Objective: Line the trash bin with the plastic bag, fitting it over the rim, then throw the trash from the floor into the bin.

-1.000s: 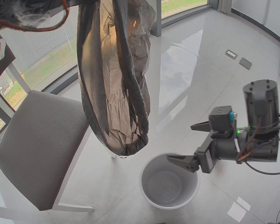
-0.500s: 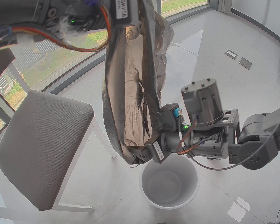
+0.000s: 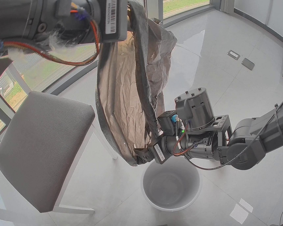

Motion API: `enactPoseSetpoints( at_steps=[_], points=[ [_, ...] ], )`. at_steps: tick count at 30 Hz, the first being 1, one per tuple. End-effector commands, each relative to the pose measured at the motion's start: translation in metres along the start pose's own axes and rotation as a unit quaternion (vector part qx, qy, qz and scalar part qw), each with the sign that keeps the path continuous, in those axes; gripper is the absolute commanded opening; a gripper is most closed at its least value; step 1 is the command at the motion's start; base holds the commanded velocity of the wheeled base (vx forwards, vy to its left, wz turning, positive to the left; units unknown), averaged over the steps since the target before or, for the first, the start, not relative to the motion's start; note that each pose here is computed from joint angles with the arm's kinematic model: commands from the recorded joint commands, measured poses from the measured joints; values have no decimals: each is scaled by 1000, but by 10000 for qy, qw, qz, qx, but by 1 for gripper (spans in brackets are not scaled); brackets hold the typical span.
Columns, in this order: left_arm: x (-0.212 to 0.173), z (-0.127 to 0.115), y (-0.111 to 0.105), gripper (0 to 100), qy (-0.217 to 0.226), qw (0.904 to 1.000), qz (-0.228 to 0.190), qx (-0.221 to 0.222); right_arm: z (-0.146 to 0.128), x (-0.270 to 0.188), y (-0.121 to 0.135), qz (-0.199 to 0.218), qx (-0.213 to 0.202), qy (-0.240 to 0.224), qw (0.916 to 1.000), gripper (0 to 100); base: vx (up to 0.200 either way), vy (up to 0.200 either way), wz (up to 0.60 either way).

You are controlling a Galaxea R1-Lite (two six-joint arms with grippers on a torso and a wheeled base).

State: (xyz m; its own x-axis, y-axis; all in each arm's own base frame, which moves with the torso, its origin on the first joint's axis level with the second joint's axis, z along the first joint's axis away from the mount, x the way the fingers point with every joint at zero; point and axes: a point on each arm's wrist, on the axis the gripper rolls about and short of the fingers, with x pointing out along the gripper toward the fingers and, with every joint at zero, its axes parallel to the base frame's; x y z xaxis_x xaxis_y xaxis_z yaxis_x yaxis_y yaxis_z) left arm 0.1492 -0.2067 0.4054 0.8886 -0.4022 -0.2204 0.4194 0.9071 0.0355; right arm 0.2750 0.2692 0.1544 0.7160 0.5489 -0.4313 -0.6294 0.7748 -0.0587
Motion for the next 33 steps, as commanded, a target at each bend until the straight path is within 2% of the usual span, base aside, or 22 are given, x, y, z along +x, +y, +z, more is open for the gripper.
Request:
enactPoseSetpoints(
  at_steps=[1,2,3,19,25,28,30,33],
  points=[
    [-2,1,2,0,-22,10000,7,-14,1,-2,0,-4,-8,-21,10000,100,0,0,0],
    [-2,1,1,0,-23,10000,0,-20,1,-1,0,-4,-8,-21,10000,100,0,0,0],
    [-2,1,1,0,-23,10000,0,-20,1,-1,0,-4,-8,-21,10000,0,0,0,0],
    [-8,3,6,0,-74,10000,17,-57,2,-5,-5,-129,14,-9,9999,0,0,0,0],
    [-4,3,23,0,10,9992,315,-227,-2,-63,-8,-150,-9,-12,9999,0,0,0,0],
    [-19,8,30,0,-151,9984,272,-479,-18,-92,-8,-100,-42,121,9999,0,0,0,0],
    [-39,10,39,0,-288,9976,170,-603,-47,-123,-6,11,-131,379,9992,0,0,0,0],
    [-37,-29,40,0,385,9988,150,-244,-84,-153,-4,159,-262,723,9969,0,0,0,0]
  ],
)
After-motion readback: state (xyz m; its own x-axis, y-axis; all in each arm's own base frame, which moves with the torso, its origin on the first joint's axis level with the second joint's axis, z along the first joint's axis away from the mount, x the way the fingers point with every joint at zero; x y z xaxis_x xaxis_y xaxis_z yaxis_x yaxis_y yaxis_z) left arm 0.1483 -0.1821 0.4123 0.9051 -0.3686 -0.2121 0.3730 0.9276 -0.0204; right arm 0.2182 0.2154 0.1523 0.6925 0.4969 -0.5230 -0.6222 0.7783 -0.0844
